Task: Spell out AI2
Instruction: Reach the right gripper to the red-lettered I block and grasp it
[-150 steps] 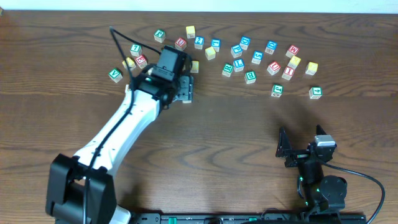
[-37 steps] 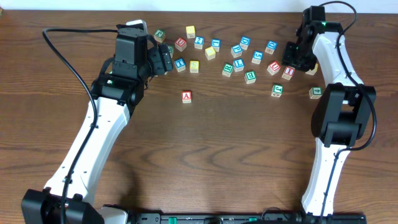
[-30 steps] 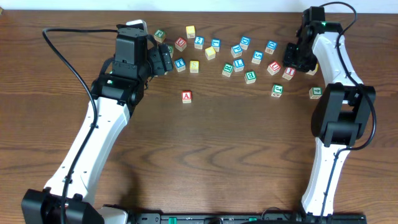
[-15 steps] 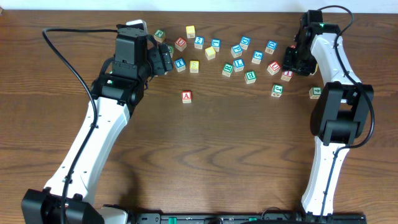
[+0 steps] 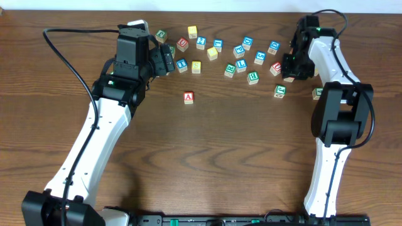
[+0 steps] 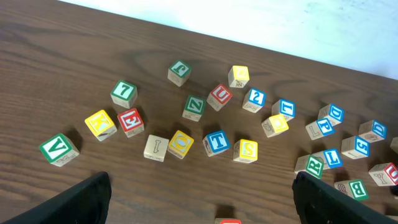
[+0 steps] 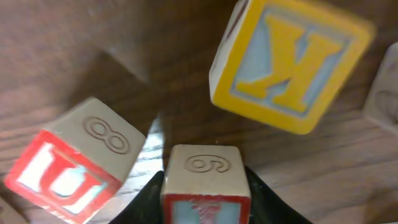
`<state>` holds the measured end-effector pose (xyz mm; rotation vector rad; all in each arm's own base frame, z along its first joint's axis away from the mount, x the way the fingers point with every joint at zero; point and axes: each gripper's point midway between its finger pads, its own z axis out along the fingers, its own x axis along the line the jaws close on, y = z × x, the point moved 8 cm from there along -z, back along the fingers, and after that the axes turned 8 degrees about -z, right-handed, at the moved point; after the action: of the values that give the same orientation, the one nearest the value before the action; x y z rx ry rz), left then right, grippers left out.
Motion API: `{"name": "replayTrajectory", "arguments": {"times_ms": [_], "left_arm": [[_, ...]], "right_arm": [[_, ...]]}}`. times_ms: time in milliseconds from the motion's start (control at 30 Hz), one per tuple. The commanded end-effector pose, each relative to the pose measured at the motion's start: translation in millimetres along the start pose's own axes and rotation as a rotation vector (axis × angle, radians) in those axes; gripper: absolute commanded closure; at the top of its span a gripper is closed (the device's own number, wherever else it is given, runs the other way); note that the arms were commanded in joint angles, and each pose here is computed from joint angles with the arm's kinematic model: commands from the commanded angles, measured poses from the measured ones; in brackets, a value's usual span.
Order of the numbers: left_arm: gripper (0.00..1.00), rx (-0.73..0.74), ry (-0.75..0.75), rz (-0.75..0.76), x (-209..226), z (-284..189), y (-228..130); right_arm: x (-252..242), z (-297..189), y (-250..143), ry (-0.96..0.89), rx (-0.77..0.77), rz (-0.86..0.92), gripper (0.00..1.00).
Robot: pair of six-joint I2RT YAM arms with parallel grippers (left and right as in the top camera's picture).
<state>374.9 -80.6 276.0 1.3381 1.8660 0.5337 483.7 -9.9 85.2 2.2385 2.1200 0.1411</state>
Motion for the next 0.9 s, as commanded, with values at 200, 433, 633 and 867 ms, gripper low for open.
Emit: {"name": "replayTrajectory", "arguments": {"times_ms": [200,433,633,867], "left_arm": [[0.08,-0.02,-0.006,-0.001,-1.3,-5.7,5.7],[0.08,-0.021,-0.006,-0.001,-1.3,-5.7,5.7],[0.08,-0.026,-0.005,-0.002,-1.3,-5.7,6.4],[0.08,-0.025,-0.005,-0.001,-1.3,-5.7,6.3]], "right_arm": [[0.7,6.7,-1.7,-0.023,0.015,-0.029,0.78],[2.6,-18.1,4.4,-0.02,0.009,-0.03,0.85],[16.2,-61.2,8.8,-0.01,0.002,-0.054,0.9],[68.6,-82.8,1.2,0.028,0.01,-0.157,0.9]]}}
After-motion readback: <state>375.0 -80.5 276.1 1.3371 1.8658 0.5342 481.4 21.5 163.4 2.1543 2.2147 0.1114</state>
